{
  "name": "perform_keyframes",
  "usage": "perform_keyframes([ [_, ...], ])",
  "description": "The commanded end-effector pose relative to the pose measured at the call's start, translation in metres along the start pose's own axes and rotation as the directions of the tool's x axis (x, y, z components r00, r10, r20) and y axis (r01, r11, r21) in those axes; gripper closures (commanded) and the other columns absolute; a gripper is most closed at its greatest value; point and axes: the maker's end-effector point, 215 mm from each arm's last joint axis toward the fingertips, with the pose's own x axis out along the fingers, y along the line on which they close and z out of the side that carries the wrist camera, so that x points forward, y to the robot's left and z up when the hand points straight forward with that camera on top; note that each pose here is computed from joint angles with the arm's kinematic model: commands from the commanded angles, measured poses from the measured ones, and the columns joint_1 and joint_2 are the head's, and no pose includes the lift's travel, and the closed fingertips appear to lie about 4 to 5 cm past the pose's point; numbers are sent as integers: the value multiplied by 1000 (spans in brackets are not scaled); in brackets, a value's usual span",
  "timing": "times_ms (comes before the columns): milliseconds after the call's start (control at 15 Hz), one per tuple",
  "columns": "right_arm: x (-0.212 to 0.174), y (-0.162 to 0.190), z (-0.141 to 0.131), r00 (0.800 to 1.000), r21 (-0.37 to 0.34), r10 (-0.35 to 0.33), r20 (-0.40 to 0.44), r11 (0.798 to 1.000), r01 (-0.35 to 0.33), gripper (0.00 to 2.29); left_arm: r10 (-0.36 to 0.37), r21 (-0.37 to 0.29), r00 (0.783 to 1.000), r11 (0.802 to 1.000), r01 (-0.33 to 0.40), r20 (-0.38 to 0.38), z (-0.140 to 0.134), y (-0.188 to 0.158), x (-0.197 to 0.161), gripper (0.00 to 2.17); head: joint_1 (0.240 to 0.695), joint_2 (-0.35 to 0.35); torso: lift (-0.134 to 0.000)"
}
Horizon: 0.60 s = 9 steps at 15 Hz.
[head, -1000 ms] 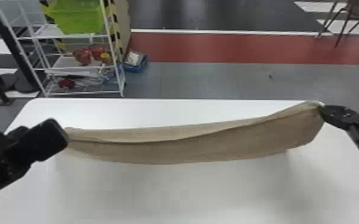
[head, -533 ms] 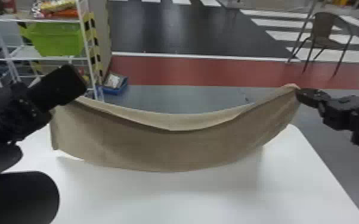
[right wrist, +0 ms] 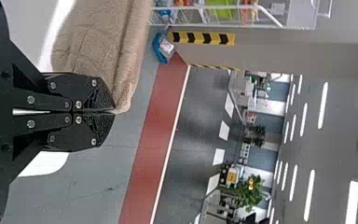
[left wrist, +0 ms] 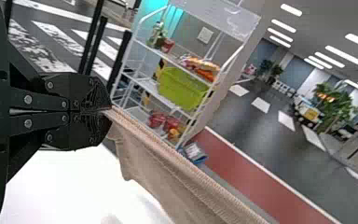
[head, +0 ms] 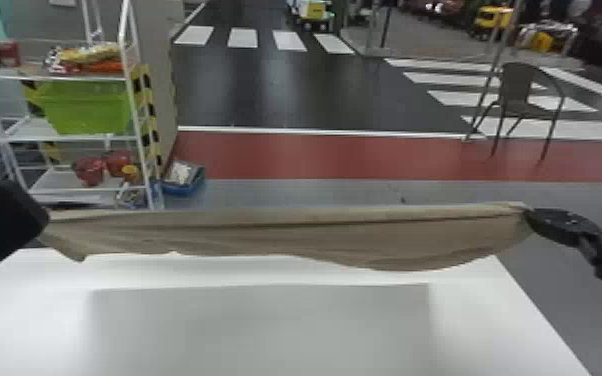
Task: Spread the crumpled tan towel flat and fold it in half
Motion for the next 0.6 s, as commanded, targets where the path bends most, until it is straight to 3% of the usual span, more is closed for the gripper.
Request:
perform_keyframes([
  [0,-36,31,-53,999,-110,47,-2,993,-47,1301,-68,62,992,995,75,-105,-68,-50,-25,2071,585,-125,-123],
  [133,-47,52,-89,996,-127,83,-21,988,-85,1301,-121,95,979,986,138,-166,-101,-87,-34,2071,673,-109,-123],
  [200,-52,62,-104,994,-127,101,-46,986,-106,1301,-149,107,970,979,171,-191,-113,-102,-38,2071,695,-99,-123],
  [333,-67,88,-129,982,-154,169,-83,971,-180,1301,-193,155,949,959,236,-250,-141,-126,-46,2071,695,-86,-123],
  [533,-83,115,-160,964,-216,228,-138,943,-254,1301,-185,229,922,935,272,-339,-189,-140,-53,2074,695,-51,-123],
])
